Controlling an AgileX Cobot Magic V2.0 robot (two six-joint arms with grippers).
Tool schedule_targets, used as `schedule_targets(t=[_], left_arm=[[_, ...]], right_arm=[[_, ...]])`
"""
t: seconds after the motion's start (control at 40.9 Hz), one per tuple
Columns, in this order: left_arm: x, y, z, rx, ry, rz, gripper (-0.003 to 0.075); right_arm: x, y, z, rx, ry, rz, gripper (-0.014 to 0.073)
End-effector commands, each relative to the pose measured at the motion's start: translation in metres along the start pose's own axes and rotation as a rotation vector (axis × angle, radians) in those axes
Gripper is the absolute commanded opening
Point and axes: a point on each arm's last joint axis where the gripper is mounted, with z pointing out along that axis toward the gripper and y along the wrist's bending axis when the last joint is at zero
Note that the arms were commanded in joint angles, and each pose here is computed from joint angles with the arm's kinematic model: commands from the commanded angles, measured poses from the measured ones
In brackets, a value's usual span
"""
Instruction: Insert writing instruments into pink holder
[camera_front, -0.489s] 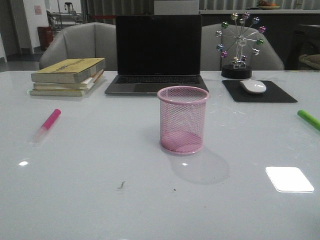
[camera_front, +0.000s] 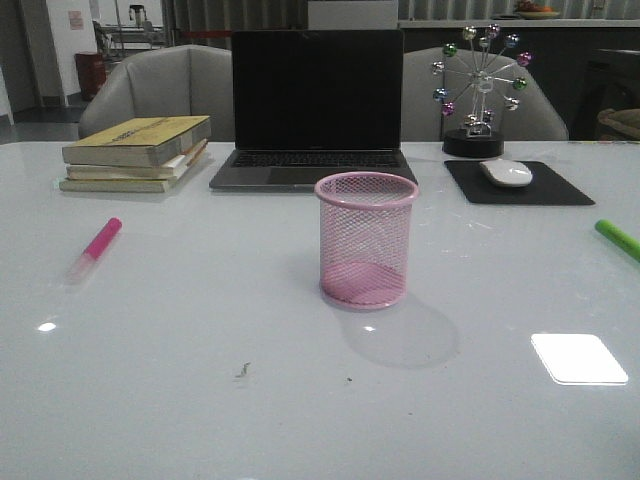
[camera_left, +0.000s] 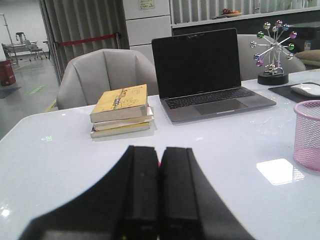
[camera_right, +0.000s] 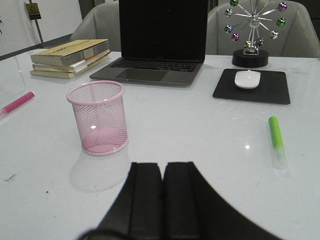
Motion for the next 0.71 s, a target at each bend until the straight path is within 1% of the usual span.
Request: schedule_targets(t=[0.0, 0.587, 0.685], left_arm=[[-0.0063, 0.0004, -0.0017, -0.005, -0.09, -0.019, 0.0091], [-0.0064, 0.0005, -0.0018, -0.005, -0.092, -0.019, 0.0091], [-0.0064, 0.0005, -0.0018, -0.005, -0.092, -0.019, 0.0091]], right_arm=[[-0.01, 0.0012, -0.0021, -0.013, -0.107, -0.007, 0.0066], [-0.0113, 0.0014, -0.0023, -0.015, -0.12, -0.007, 0.0066], [-0.0134, 0.0016, -0.0026, -0.017, -0.144, -0.007, 0.0066]])
